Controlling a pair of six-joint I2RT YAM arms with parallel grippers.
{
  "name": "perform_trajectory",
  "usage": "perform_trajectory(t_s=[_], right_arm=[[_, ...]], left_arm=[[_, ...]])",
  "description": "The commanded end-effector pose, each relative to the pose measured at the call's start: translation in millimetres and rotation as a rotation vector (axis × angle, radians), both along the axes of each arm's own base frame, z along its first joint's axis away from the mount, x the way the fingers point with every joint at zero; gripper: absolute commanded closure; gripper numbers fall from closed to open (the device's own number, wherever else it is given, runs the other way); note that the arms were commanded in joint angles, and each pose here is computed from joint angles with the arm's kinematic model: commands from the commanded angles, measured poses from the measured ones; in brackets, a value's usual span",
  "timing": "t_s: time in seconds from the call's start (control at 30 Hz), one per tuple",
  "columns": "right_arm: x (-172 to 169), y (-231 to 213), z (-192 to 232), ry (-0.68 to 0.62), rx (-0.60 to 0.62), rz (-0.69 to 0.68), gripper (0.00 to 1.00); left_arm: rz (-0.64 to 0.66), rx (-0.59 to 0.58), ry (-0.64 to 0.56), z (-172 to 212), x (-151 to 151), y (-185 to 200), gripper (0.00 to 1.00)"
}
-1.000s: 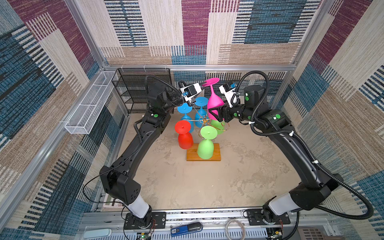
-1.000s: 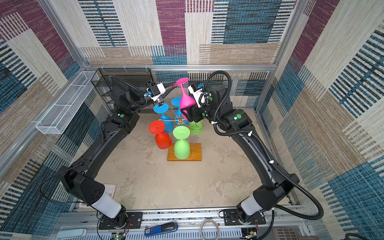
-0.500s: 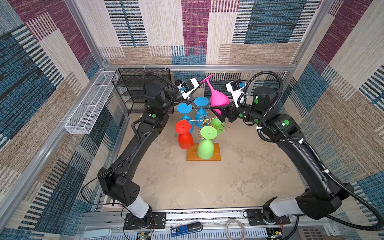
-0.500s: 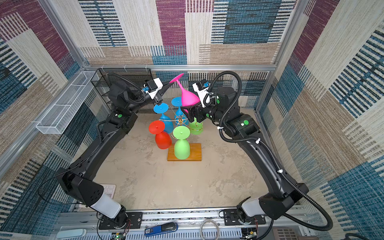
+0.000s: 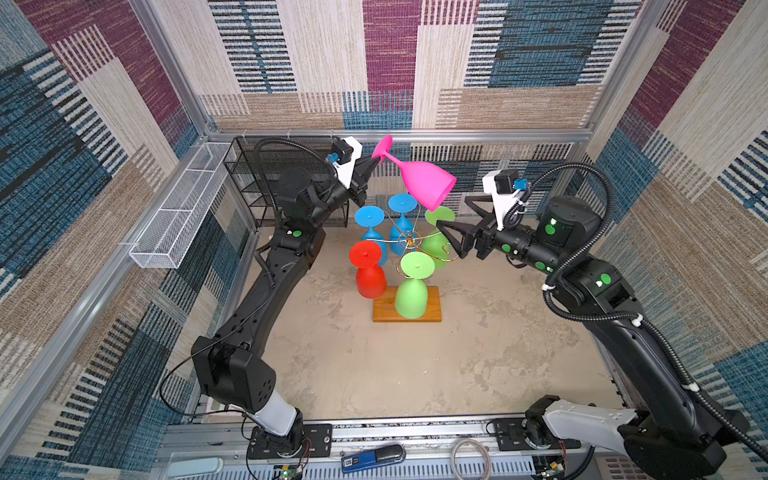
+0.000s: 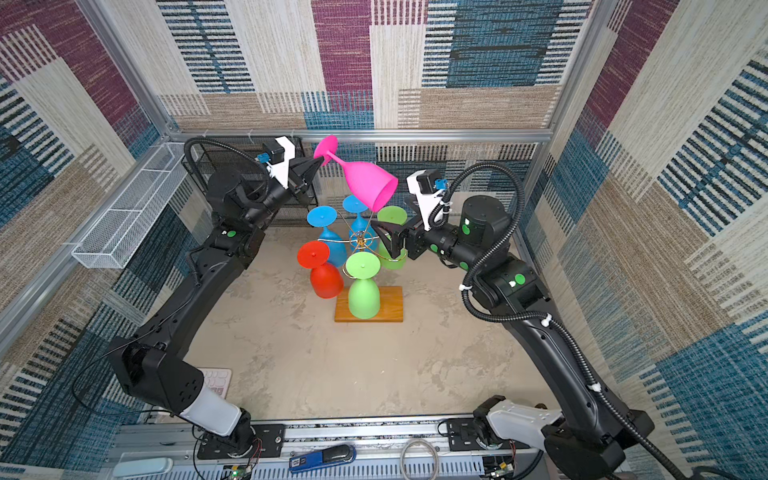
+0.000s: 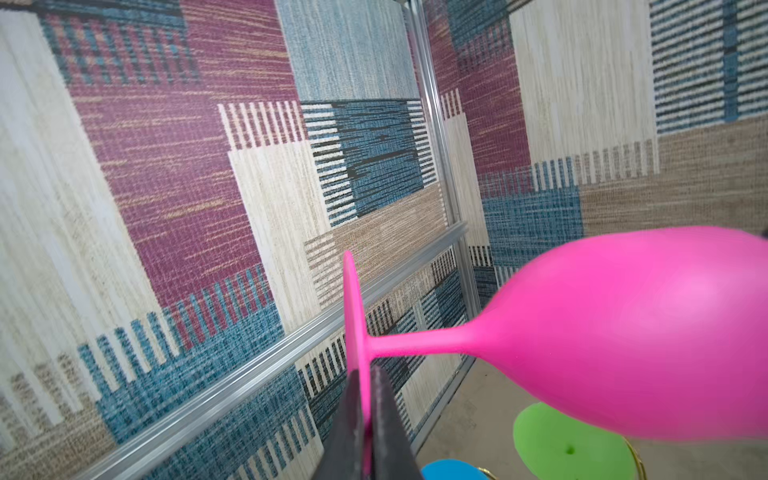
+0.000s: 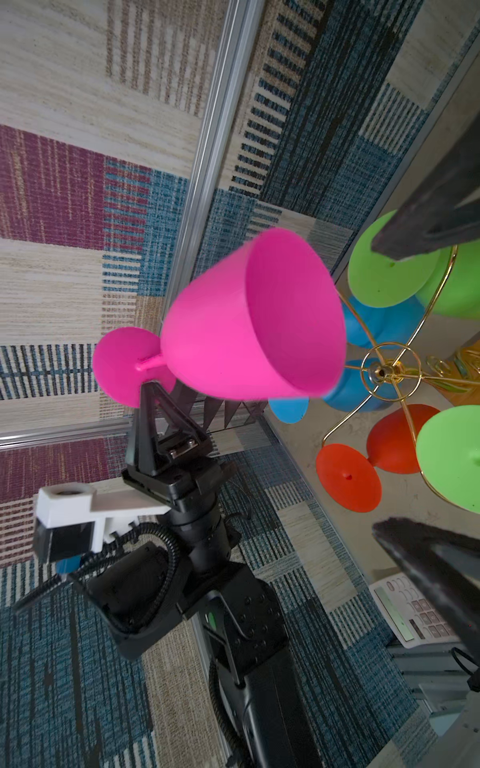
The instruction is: Take the wine glass off the wine glass rack
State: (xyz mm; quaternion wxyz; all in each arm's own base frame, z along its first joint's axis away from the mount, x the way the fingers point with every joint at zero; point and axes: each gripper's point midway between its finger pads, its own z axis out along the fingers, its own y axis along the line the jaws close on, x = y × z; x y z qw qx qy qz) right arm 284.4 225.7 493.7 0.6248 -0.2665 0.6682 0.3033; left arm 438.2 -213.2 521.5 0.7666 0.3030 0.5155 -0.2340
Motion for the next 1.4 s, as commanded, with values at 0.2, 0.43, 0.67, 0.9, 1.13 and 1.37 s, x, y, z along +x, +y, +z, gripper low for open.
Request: perform_trajectory(t_s=[0.2, 0.43, 0.67, 0.9, 1.13, 1.37], right_arm=[[3.8, -7.1, 16.2, -0.037, 0.077, -0.041, 0.16], [27.1, -3.2, 21.9, -0.048, 0.097, -0.040, 0.29], [46.6, -0.7, 23.3, -0.038, 0.118, 0.013, 0.36], [61.7, 8.6, 27.6, -0.040, 0.119, 0.046, 0.41], [75.2, 17.5, 23.3, -0.031, 0.123, 0.067, 0.47], [80.5, 28.3, 19.4, -0.013, 0.127, 0.118, 0.69]], left_arm=[[-0.068, -0.169, 0.060, 9.9, -6.8, 15.2, 1.00], [-0.078, -0.170, 0.084, 4.8, -13.3, 17.8, 1.00], [-0.139, -0.165, 0.111, -0.1, -22.6, 13.0, 1.00], [-0.184, -0.168, 0.138, -2.6, -28.3, 9.2, 1.00], [-0.226, -0.170, 0.156, -3.9, -33.1, 5.2, 1.00], [-0.237, -0.167, 0.171, -6.5, -33.6, 4.0, 1.00]])
